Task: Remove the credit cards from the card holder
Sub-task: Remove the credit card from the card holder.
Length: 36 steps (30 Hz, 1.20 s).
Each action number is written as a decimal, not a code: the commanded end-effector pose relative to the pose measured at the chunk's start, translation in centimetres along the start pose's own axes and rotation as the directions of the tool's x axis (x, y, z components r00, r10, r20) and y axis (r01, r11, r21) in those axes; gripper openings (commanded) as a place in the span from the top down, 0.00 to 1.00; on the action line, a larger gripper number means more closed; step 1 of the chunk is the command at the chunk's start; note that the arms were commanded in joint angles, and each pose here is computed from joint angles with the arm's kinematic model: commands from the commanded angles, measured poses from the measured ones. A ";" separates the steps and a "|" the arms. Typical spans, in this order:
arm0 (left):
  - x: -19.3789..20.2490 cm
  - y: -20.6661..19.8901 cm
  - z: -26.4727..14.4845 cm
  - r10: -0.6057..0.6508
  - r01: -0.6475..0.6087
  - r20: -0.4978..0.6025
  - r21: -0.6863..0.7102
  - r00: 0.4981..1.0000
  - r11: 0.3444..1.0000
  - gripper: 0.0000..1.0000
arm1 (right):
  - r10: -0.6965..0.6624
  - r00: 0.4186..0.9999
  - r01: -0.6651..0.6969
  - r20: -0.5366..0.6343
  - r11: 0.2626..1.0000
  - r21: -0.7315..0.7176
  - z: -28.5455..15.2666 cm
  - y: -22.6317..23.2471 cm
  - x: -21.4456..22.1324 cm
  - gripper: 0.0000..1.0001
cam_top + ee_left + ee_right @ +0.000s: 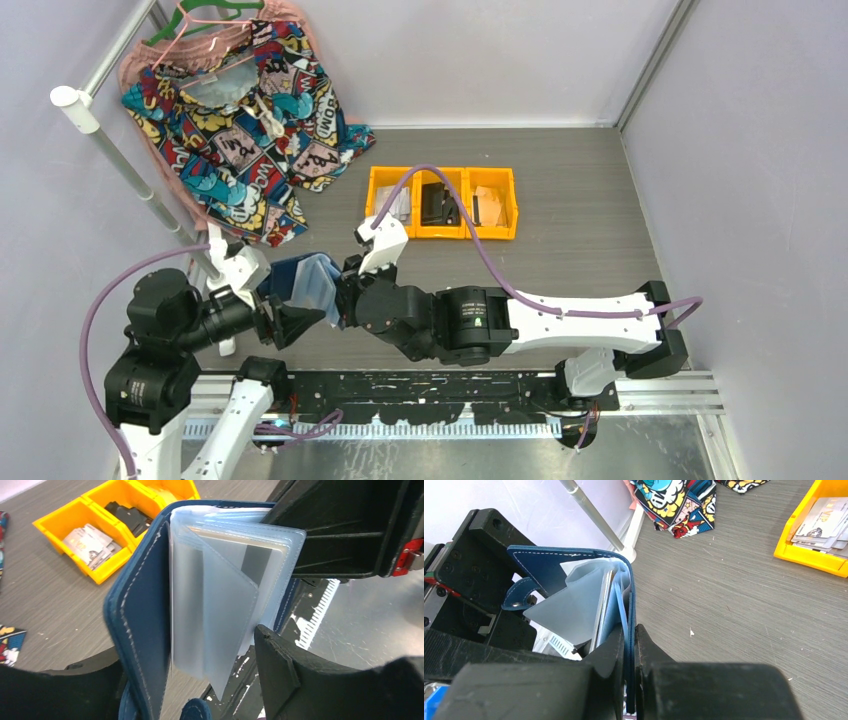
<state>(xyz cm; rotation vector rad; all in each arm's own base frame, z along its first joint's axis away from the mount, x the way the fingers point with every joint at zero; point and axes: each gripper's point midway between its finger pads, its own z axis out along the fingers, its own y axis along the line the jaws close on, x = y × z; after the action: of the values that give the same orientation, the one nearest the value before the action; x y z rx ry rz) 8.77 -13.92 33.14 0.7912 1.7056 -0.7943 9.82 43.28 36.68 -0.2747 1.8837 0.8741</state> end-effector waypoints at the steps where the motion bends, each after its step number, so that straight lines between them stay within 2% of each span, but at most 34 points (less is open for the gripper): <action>1: -2.8 2.6 -0.8 0.078 -0.061 0.091 -0.179 0.993 0.982 0.37 | 0.086 0.994 -0.083 0.070 0.996 -0.045 -1.7 0.6 -3.3 0.99; 5: -3.7 3.4 -1.4 0.094 -0.060 0.125 -0.250 0.988 0.966 0.48 | 0.092 0.993 -0.089 0.074 0.995 -0.052 -2.0 0.3 -3.4 0.99; 16: -3.9 2.2 -2.7 0.120 -0.076 0.158 -0.259 0.980 0.963 0.55 | 0.103 0.991 -0.097 0.083 0.993 -0.074 -2.7 0.0 -3.9 0.99; 24: -5.4 2.6 -2.8 0.097 -0.032 0.219 -0.284 0.971 0.958 0.71 | 0.097 0.994 -0.088 0.046 0.980 -0.177 -2.9 1.8 -3.2 0.99; 26: -5.7 2.0 -2.7 0.090 -0.030 0.228 -0.255 0.969 0.967 0.70 | 0.090 0.995 -0.082 0.030 0.975 -0.205 -3.1 2.2 -2.8 0.99; 29: -5.8 0.2 -2.5 0.063 -0.024 0.237 -0.164 0.970 0.986 0.61 | 0.086 0.996 -0.079 0.019 0.970 -0.230 -3.2 2.6 -2.5 0.99; 30: -5.7 -0.4 -2.4 0.054 -0.025 0.229 -0.126 0.972 0.992 0.61 | 0.089 0.996 -0.082 0.020 0.968 -0.239 -3.2 2.7 -2.5 0.99; 32: -5.3 -1.5 -2.1 0.031 -0.019 0.206 -0.058 0.978 0.998 0.66 | 0.093 0.995 -0.084 0.021 0.962 -0.258 -3.4 2.8 -2.5 0.99; 36: -5.0 -1.4 -2.1 0.018 -0.008 0.180 -0.057 0.984 0.998 0.85 | 0.112 0.993 -0.098 0.034 0.955 -0.280 -3.8 2.5 -2.6 0.99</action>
<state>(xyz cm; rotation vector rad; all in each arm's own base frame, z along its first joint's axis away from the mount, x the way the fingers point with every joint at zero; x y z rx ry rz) 8.34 -12.86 37.32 0.6252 1.5867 -0.7284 7.69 42.94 36.49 -0.3835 1.8497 1.0461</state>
